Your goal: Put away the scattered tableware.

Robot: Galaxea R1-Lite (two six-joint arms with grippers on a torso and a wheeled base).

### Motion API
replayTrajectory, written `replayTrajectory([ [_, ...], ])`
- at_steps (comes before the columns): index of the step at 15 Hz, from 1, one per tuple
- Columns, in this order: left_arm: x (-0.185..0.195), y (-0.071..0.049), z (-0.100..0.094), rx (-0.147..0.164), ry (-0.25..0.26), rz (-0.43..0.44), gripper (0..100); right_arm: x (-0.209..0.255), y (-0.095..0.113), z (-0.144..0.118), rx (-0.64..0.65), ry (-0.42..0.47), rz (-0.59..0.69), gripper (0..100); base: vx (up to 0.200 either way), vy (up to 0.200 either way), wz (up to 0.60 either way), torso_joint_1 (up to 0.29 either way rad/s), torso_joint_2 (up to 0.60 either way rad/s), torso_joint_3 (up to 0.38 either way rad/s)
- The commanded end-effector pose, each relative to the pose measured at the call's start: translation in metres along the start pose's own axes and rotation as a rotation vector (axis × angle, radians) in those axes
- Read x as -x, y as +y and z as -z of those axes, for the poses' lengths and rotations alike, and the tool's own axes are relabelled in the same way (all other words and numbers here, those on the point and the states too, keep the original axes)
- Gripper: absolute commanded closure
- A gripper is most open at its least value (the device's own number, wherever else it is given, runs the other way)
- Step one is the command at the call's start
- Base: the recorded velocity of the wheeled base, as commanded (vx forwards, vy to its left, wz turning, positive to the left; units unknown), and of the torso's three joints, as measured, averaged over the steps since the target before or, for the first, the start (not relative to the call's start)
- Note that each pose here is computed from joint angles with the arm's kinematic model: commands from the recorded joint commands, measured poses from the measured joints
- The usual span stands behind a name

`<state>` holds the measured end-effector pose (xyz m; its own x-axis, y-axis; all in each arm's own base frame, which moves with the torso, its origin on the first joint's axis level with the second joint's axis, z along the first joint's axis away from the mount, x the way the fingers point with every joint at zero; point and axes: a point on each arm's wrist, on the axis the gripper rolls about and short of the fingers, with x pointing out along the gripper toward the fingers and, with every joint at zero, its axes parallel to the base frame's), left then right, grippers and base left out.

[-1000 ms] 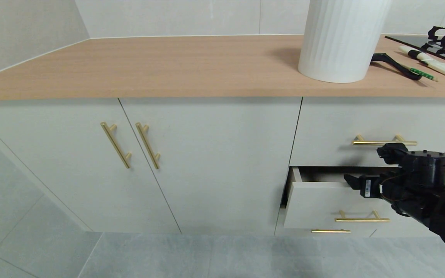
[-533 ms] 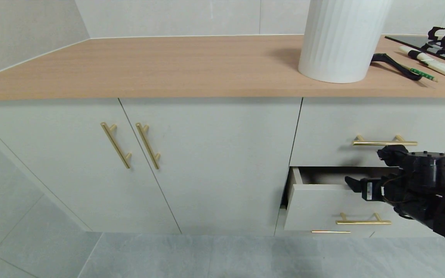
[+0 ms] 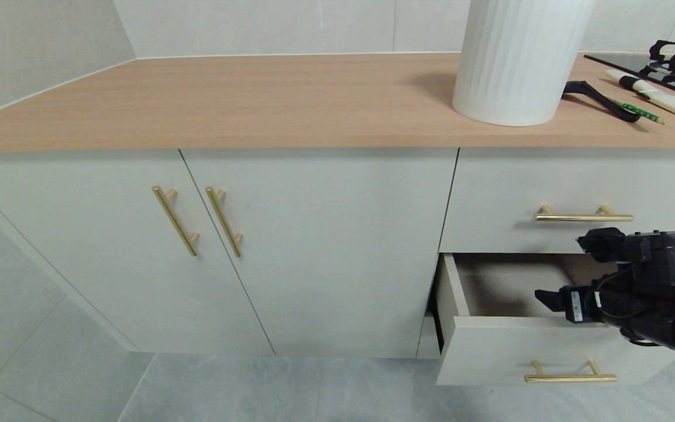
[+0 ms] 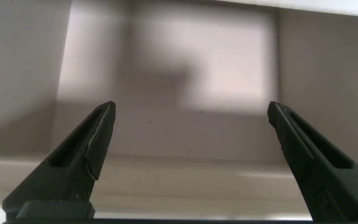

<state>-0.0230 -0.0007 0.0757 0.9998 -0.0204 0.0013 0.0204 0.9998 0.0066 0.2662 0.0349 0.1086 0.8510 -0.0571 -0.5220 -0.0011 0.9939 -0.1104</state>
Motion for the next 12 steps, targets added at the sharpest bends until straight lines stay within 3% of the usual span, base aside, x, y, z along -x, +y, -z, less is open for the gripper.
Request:
replayTrajectory([
  [1, 0.0, 0.0, 0.0, -0.001, 0.0, 0.0, 0, 0.012, -0.001, -0.006, 0.004, 0.002, -0.004, 0, 0.0, 0.0, 0.0, 0.0, 0.0, 0.0],
  [6, 0.0, 0.0, 0.0, 0.0, 0.001, 0.0, 0, 0.032, 0.002, -0.003, 0.073, 0.126, -0.035, 0, 0.0, 0.0, 0.0, 0.0, 0.0, 0.0],
  [11, 0.0, 0.0, 0.0, 0.0, 0.001, 0.0, 0, 0.046, 0.005, 0.003, 0.146, 0.188, -0.056, 0, 0.0, 0.0, 0.0, 0.0, 0.0, 0.0],
  [12, 0.0, 0.0, 0.0, 0.0, 0.001, 0.0, 0, 0.057, 0.01, 0.008, 0.185, 0.239, -0.083, 0, 0.0, 0.0, 0.0, 0.0, 0.0, 0.0],
])
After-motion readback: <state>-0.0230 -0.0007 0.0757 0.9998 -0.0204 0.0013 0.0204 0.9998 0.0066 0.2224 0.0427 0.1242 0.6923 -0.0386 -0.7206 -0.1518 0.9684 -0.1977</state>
